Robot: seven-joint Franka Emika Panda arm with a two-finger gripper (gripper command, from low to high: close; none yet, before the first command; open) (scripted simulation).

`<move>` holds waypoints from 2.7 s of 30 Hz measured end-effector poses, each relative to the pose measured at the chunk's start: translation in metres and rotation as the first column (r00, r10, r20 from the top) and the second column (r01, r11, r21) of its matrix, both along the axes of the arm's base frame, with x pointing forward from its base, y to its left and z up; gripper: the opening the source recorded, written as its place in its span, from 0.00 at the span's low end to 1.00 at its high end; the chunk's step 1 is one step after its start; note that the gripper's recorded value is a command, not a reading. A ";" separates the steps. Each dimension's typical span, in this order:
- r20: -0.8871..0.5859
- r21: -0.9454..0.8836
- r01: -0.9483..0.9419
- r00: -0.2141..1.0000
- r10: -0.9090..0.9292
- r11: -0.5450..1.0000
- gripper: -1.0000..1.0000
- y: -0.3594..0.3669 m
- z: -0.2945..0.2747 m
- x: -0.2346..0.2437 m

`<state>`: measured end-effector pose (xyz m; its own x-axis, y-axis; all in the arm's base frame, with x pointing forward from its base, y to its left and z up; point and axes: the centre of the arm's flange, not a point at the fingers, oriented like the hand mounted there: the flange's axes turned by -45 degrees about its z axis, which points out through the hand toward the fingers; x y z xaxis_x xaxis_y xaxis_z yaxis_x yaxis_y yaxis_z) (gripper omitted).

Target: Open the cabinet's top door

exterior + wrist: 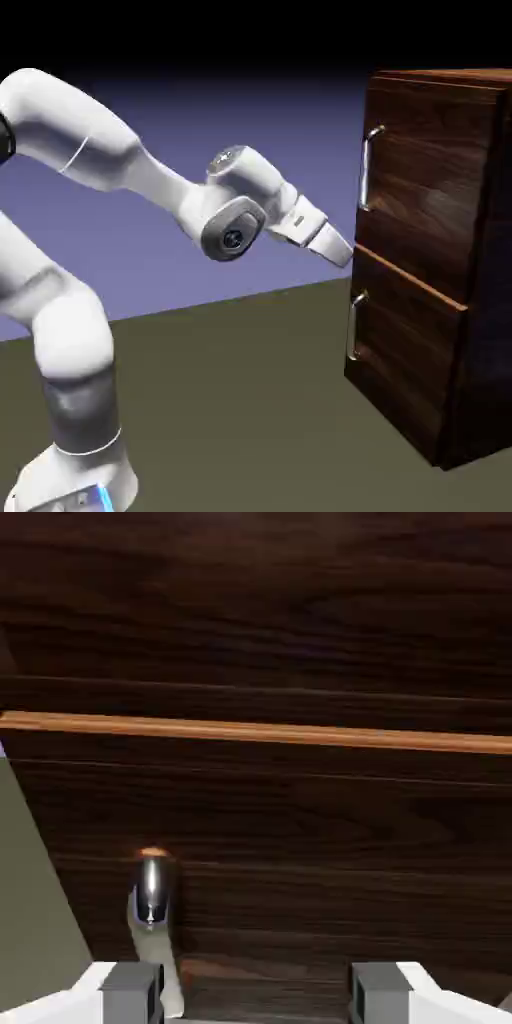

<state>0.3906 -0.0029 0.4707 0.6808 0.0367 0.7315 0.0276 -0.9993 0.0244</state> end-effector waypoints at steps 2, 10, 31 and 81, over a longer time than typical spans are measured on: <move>0.018 0.006 0.010 1.000 -0.010 1.000 0.50 -0.005 0.009 0.000; 0.096 0.033 0.037 0.995 -0.040 0.999 0.50 -0.021 0.040 -0.002; 0.333 0.080 0.041 0.941 -0.065 0.996 0.50 -0.021 0.083 -0.015; 0.681 0.037 -0.025 0.732 -0.006 0.999 0.00 0.060 0.053 0.050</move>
<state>0.4404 0.0569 0.5239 -0.0008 0.0000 1.0000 0.0289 -0.9996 0.0000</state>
